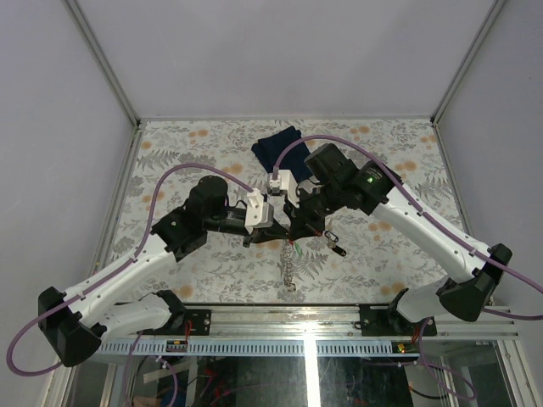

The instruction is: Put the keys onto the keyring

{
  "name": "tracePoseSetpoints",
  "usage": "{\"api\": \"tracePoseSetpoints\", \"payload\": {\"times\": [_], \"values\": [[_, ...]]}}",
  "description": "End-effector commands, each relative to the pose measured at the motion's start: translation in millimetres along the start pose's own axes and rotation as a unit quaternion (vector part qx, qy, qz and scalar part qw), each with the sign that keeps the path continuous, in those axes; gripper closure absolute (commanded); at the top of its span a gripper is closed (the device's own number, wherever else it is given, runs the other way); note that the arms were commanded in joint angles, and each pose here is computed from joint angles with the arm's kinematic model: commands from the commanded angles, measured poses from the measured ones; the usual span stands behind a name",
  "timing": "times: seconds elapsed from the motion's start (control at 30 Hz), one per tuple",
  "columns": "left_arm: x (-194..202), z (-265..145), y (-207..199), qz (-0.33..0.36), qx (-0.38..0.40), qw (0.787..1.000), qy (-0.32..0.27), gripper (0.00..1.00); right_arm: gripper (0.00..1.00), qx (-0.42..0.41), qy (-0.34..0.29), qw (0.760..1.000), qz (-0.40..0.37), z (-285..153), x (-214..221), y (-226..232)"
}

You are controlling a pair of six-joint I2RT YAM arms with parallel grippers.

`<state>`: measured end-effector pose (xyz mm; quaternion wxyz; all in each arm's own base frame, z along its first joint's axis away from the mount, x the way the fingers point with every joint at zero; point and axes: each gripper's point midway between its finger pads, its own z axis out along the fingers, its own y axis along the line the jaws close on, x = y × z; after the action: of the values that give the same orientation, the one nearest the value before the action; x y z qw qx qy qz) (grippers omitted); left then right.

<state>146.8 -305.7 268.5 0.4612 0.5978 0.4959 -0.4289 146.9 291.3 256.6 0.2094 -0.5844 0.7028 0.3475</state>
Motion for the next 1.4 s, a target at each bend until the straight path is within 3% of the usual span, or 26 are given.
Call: {"api": "tracePoseSetpoints", "payload": {"times": [0.0,0.17,0.43,0.7,0.97,1.2,1.37], "values": [[-12.3,-0.1,-0.5,0.01,0.009,1.0,-0.007,0.92,1.0,0.0,-0.05,0.998,-0.032,-14.3,-22.2,12.6],[-15.1,0.8,-1.3,0.012,0.015,1.0,-0.011,1.0,0.99,0.004,-0.057,0.998,-0.036,-15.8,-23.9,12.4],[-25.4,-3.4,7.7,-0.005,-0.039,0.998,-0.051,1.0,0.58,0.086,-0.131,0.986,-0.064,-46.4,-57.4,2.9],[-43.6,-20.6,15.9,-0.03,-0.122,0.981,-0.146,1.0,0.51,0.21,-0.229,0.949,-0.057,-83.7,-86.3,-21.1],[-67.8,-50.1,22.5,-0.051,-0.191,0.938,-0.284,1.0,0.42,0.226,-0.313,0.92,-0.066,-96.0,-99.5,-18.4],[-87.8,-86.8,19.5,-0.048,-0.232,0.881,-0.41,1.0,0.37,0.213,-0.342,0.915,-0.007,-102.0,-114.0,-15.9],[-96.3,-106.2,13.4,-0.024,-0.244,0.852,-0.463,1.0,0.41,0.191,-0.366,0.909,0.054,-98.6,-125.7,-16.4]]}}
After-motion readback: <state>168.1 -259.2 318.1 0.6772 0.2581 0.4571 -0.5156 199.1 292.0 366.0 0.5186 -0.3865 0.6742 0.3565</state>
